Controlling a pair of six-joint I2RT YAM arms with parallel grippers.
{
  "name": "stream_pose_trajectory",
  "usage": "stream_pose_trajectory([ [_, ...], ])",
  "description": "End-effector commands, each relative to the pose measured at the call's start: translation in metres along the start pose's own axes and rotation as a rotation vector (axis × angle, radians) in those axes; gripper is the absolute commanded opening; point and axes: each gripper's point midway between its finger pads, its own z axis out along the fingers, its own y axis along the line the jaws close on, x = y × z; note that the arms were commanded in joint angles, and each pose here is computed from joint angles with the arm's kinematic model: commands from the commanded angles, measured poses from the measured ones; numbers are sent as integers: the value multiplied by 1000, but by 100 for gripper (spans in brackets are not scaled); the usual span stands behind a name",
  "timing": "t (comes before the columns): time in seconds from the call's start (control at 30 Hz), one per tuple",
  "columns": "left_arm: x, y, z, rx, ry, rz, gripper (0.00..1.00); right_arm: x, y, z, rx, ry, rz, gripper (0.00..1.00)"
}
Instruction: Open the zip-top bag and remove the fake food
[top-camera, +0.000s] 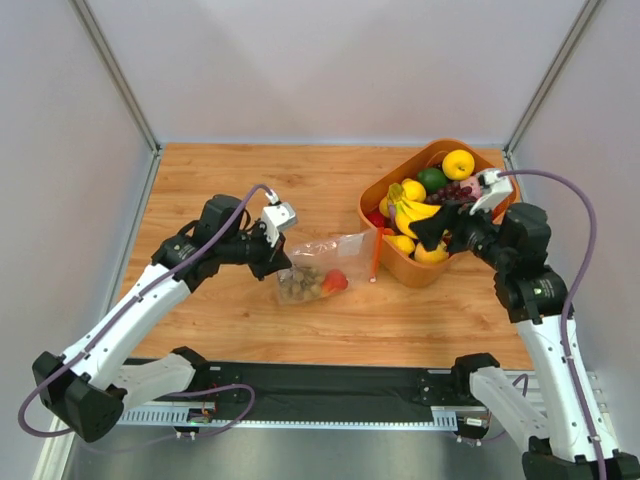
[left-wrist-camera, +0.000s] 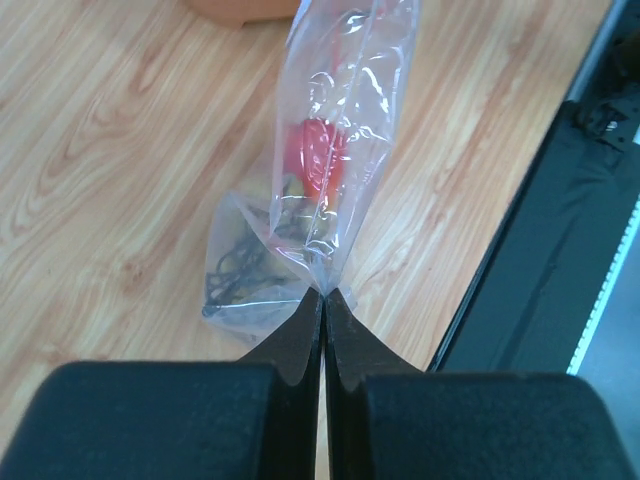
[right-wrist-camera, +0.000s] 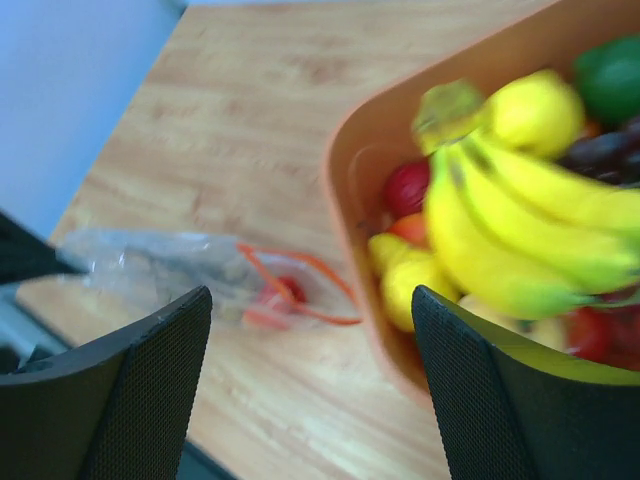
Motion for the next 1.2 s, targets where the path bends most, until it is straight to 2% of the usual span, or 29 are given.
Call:
stream_pose_trajectory([
  [0.0, -12, -24, -3, 114, -73, 101, 0, 48, 51, 1, -259, 145, -26, 82],
  [0.2, -8, -25, 0, 115, -54, 109, 0, 94, 74, 13, -340, 199, -82, 80],
  [0.6, -7, -27, 0, 119, -51, 116, 0, 127, 52, 49, -274, 232, -105, 76],
  [0.7, -7, -25, 1, 114, -47, 113, 0, 131, 58, 50, -312, 236, -84, 65],
  [0.8, -5, -21, 2, 93, -35, 104, 0, 133, 66, 49, -364, 232, -67, 48],
  [0.87, -5, -19, 4, 84, -31, 97, 0, 134, 73, 48, -411, 230, -66, 41],
  [0.97, -3, -7, 6, 24, -14, 76, 0, 138, 78, 46, -441, 249, -60, 22],
  [1.0, -3, 2, 7, -26, -8, 70, 0, 138, 78, 46, -439, 251, -59, 7],
  [1.03, -2, 8, 8, -60, -2, 57, 0, 140, 79, 45, -436, 257, -52, 2],
  [1.17, -6, 32, 4, -204, 6, 14, 46, 134, 75, 44, -350, 241, 4, 0],
])
